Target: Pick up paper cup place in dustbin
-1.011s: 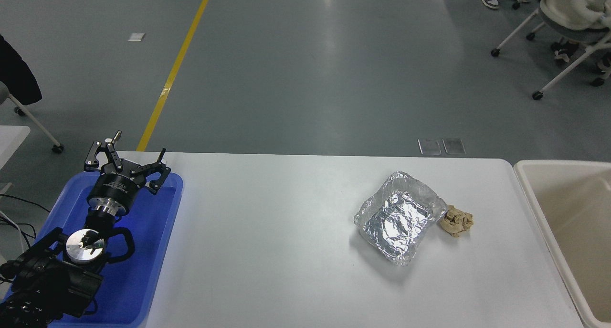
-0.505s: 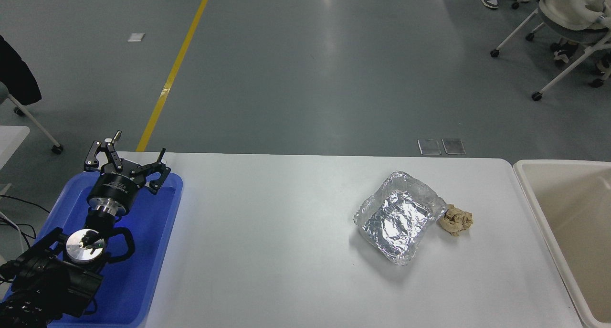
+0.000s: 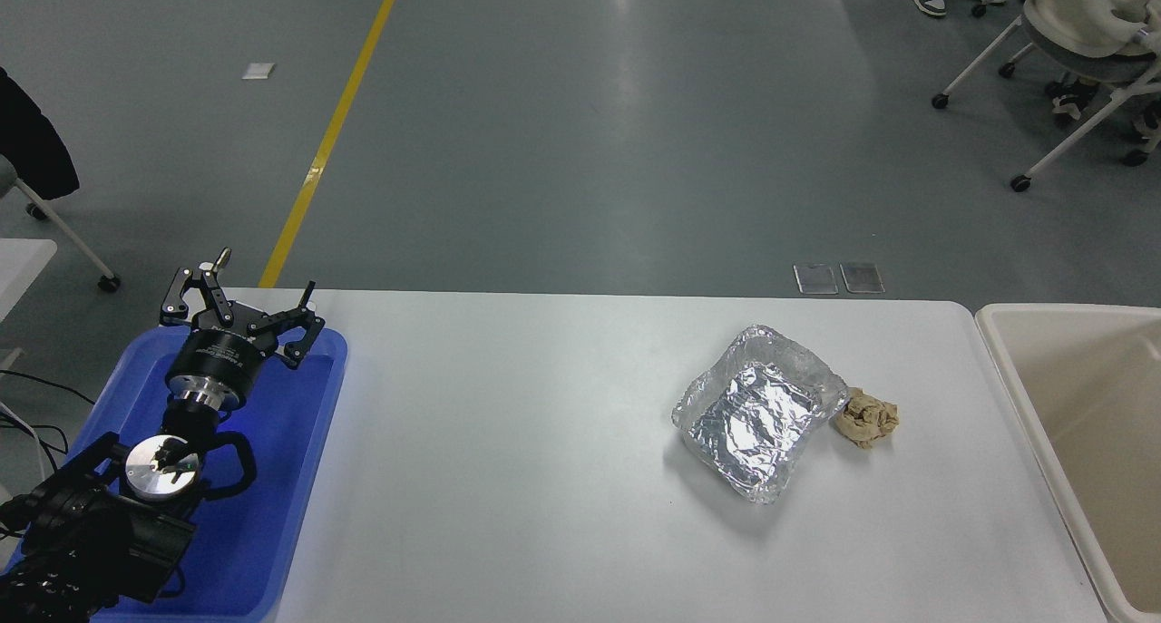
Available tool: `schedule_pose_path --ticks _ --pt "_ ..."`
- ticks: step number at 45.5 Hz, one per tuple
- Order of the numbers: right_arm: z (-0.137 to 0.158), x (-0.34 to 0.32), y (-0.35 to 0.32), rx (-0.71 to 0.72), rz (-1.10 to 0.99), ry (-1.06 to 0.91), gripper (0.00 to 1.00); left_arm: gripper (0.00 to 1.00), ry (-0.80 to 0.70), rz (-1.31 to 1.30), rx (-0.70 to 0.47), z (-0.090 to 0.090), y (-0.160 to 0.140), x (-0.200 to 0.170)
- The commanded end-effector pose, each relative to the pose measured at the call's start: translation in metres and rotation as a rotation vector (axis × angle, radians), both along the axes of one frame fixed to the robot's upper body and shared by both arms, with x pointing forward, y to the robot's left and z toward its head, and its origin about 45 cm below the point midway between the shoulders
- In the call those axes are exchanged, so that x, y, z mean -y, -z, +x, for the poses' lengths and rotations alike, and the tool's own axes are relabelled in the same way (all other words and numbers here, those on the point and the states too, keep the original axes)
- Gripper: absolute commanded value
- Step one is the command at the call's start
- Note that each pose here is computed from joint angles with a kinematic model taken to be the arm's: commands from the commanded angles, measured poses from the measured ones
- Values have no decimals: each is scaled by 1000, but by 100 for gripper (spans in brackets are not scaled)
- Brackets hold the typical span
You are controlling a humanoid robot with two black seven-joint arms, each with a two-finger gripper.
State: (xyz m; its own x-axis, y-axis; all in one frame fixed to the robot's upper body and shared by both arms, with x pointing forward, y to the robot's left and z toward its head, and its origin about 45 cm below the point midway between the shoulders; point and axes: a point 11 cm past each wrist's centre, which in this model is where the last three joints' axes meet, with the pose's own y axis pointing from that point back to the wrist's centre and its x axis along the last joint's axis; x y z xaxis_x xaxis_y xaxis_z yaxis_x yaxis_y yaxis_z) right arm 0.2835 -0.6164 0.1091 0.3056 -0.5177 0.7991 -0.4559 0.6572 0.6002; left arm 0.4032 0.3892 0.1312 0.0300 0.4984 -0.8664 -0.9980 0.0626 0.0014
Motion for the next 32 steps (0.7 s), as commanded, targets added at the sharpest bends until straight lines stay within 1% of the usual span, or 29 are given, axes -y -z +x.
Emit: schedule_pose_path --ticks 1,9,17,23,32 --pt "42 -10 -31 85 9 -32 100 100 -1 1 -2 -1 1 -1" --pt "88 -28 -68 145 -7 -108 100 100 0 0 -2 -1 1 0" --pt "120 -50 -94 112 -59 -226 100 100 -1 -1 1 0 0 0" --pt "138 -69 -107 113 -48 -282 100 100 1 0 0 0 0 0" --pt "156 -109 -115 108 39 -351 100 100 0 1 -1 0 0 0"
